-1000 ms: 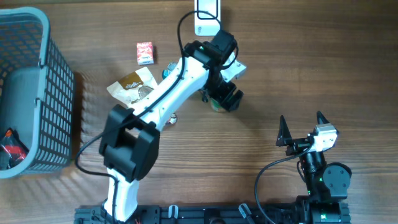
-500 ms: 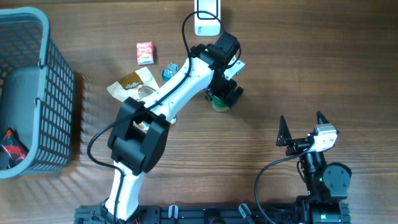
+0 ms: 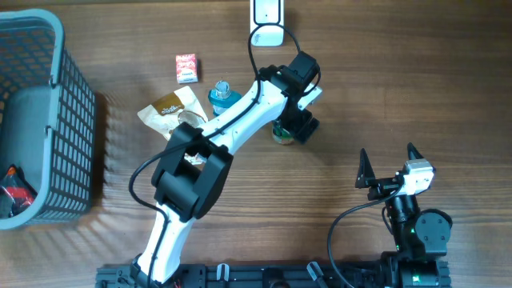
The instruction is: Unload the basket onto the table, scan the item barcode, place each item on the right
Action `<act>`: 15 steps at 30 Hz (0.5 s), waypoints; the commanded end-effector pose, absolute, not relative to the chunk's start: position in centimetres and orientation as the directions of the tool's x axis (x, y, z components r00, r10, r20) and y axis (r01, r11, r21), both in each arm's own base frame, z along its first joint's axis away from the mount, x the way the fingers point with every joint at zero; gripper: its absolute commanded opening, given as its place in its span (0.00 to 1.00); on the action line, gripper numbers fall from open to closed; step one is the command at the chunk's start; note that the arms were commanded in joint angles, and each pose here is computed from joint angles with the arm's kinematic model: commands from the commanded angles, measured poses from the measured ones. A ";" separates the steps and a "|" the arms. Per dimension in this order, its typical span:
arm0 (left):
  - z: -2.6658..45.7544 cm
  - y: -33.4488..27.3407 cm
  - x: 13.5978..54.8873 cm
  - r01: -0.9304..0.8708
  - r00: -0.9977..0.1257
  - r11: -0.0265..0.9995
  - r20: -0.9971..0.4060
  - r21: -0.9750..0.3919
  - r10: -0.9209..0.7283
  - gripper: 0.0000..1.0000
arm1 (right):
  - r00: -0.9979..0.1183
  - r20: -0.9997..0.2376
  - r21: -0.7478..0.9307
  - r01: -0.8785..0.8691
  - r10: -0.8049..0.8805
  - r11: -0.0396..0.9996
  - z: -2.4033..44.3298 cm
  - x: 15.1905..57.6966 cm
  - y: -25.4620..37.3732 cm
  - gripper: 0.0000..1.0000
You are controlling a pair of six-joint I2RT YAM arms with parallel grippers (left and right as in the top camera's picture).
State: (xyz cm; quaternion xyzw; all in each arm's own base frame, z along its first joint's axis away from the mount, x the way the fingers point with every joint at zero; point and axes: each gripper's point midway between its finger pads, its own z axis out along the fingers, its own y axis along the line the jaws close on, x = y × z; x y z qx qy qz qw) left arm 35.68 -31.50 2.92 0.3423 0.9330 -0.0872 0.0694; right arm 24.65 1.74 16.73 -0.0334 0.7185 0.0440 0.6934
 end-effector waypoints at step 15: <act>0.9 -29.4 36.1 0.254 -0.963 0.965 -0.108 -0.067 0.246 0.59 | -0.015 -1.000 0.002 -0.102 0.001 0.995 17.4 24.6 1.6 1.00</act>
